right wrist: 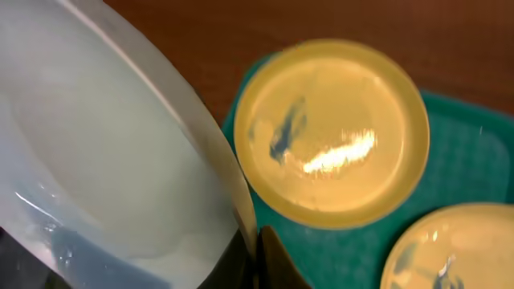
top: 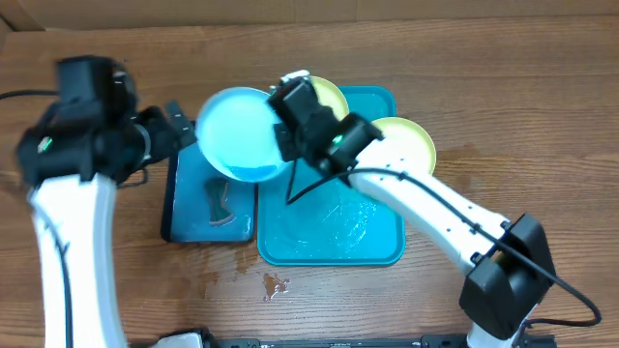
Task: Clean dirty plates on tray and stack at the side
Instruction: 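Lift the white plate with the right gripper and place it right of the tray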
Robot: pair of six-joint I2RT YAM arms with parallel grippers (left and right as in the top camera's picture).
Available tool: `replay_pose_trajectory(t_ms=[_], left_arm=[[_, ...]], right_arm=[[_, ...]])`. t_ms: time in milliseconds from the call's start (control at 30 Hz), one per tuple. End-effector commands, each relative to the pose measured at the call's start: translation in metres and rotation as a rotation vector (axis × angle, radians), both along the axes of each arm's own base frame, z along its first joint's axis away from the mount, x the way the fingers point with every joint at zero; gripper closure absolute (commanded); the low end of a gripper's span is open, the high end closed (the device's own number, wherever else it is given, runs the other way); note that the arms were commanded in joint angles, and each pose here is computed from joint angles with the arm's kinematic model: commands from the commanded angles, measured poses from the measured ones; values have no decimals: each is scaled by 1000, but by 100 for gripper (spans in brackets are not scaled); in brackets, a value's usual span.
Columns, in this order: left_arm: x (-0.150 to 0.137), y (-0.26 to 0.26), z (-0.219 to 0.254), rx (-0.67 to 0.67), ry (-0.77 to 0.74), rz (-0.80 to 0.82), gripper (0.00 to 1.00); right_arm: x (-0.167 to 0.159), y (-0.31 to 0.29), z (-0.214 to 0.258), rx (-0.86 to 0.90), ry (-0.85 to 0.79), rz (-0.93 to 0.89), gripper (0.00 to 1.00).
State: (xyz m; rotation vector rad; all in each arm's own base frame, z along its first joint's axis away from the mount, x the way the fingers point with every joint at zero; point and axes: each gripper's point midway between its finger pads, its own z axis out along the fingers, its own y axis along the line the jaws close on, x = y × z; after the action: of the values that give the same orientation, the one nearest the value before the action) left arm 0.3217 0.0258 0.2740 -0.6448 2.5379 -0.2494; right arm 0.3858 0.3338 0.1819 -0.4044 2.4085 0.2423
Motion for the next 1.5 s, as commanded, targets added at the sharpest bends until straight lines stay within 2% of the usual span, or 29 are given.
replay_pose_trajectory(t_ms=[0, 167, 333, 500, 767, 1300, 1400, 1467], left_arm=[[-16, -3, 36, 1, -120, -11, 0], [-43, -5, 73, 34, -252, -7, 0], [-57, -7, 90, 45, -322, -7, 0], [-61, -8, 106, 54, -393, -5, 0], [-58, -8, 114, 53, -436, -2, 0], [-57, -8, 110, 50, -418, -2, 0], [-57, -8, 110, 50, -417, -2, 0], [-56, -8, 110, 50, -415, -2, 0]], right_arm=[[8, 6, 22, -92, -186, -58, 96], [-3, 26, 56, -251, -437, -62, 96], [-18, 35, 79, -350, -567, -67, 96], [-34, 41, 88, -402, -622, -73, 96], [-52, 56, 89, -394, -634, -35, 96], [-52, 54, 87, -355, -620, -69, 96], [-49, 51, 79, -270, -571, -115, 96], [-44, 54, 58, -167, -445, -94, 96]])
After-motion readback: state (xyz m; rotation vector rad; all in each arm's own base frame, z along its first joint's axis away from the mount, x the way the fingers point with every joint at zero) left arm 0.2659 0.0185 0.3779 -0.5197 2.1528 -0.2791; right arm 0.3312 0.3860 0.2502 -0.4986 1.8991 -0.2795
